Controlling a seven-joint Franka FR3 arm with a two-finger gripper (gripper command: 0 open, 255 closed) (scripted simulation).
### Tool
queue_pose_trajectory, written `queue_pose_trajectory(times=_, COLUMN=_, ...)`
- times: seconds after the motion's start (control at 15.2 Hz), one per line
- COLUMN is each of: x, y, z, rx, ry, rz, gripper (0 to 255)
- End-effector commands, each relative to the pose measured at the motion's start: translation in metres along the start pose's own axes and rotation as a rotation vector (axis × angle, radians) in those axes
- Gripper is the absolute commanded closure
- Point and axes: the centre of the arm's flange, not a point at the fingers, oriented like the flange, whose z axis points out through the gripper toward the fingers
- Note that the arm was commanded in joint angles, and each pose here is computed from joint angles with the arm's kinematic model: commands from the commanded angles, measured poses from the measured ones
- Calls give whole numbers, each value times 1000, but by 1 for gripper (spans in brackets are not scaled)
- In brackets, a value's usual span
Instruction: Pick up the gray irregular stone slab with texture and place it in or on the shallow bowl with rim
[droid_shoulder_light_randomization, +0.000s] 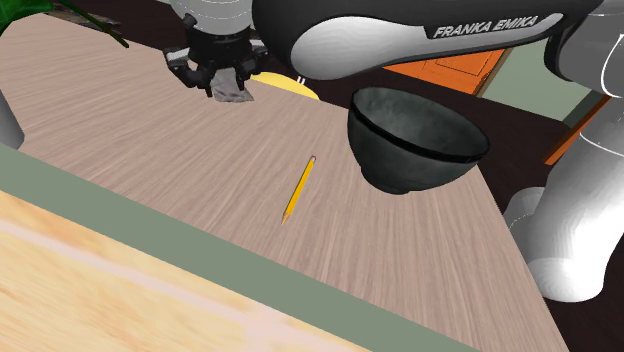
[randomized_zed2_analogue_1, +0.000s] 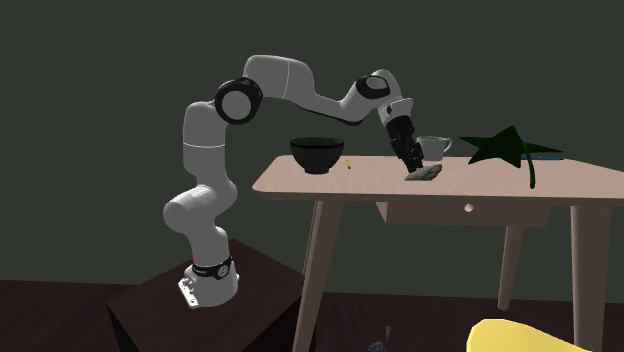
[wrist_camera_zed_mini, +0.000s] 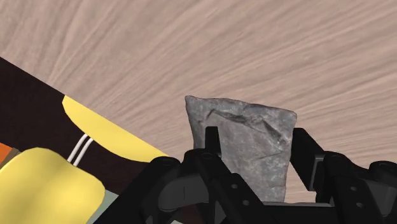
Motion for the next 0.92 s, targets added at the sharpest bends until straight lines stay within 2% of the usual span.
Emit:
queue_pose_trajectory(times=0.0, x=-1, y=0, z=5, rx=-6, ry=-7, rz=-2, gripper=255)
queue_pose_trajectory(times=0.26, x=-1, y=0, z=4, rx=-6, ry=-7, rz=-2, gripper=255)
queue_pose_trajectory(times=0.86, x=26, y=10, z=-34, rx=-6, ry=-7, rz=-2, gripper=255)
